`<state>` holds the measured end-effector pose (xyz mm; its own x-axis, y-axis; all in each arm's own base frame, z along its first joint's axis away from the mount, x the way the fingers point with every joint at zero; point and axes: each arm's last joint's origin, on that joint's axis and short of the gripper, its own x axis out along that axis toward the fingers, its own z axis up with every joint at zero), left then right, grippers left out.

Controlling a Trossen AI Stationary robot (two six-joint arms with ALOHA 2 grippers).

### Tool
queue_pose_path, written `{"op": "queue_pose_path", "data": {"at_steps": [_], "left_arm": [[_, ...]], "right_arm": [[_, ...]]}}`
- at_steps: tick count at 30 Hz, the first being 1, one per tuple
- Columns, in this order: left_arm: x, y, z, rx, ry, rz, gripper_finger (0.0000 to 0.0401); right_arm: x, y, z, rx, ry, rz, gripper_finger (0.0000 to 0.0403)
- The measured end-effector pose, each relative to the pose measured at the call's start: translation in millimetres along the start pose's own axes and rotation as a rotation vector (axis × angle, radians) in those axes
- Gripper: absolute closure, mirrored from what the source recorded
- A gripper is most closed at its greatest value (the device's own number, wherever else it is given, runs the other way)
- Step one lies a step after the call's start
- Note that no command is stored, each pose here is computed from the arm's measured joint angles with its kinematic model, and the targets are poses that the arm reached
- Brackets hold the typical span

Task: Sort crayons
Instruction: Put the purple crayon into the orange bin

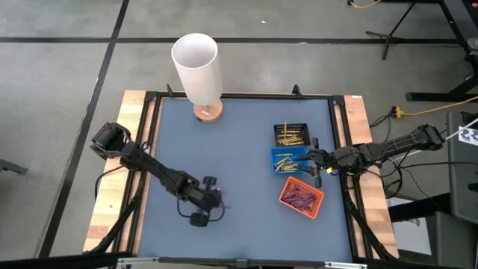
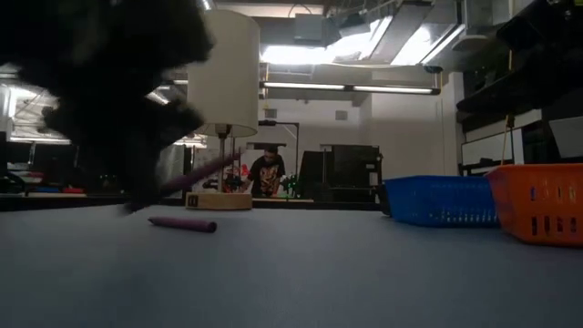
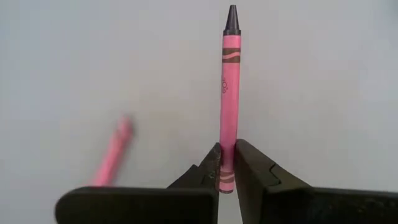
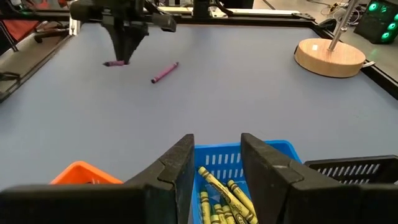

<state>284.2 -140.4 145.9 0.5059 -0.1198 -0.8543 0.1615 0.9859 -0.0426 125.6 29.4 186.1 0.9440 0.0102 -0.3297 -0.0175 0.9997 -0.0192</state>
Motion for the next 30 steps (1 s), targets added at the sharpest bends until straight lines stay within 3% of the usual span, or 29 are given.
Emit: {"op": "queue_pose_path", "data": {"at_steps": [7,12,21,30], "left_arm": [[-5.3,17.7,40.0,-0.125,-0.397,0.111,0.0386],[-13.2,36.2,60.0,-0.22,-0.598,0.178,0.0386],[-24.9,75.6,79.6,-0.334,-0.803,0.244,0.0386],[-34.3,92.6,88.4,-0.383,-0.928,0.26,0.0386]], "right_arm": [[-0.1,3.0,6.9,0.05,-0.065,0.091,0.0274],[3.8,5.7,17.8,0.071,-0.168,0.132,0.0274],[21.3,11.8,37.7,0.076,-0.375,0.137,0.0274],[50.3,16.0,39.2,0.104,-0.477,0.018,0.0274]]}}
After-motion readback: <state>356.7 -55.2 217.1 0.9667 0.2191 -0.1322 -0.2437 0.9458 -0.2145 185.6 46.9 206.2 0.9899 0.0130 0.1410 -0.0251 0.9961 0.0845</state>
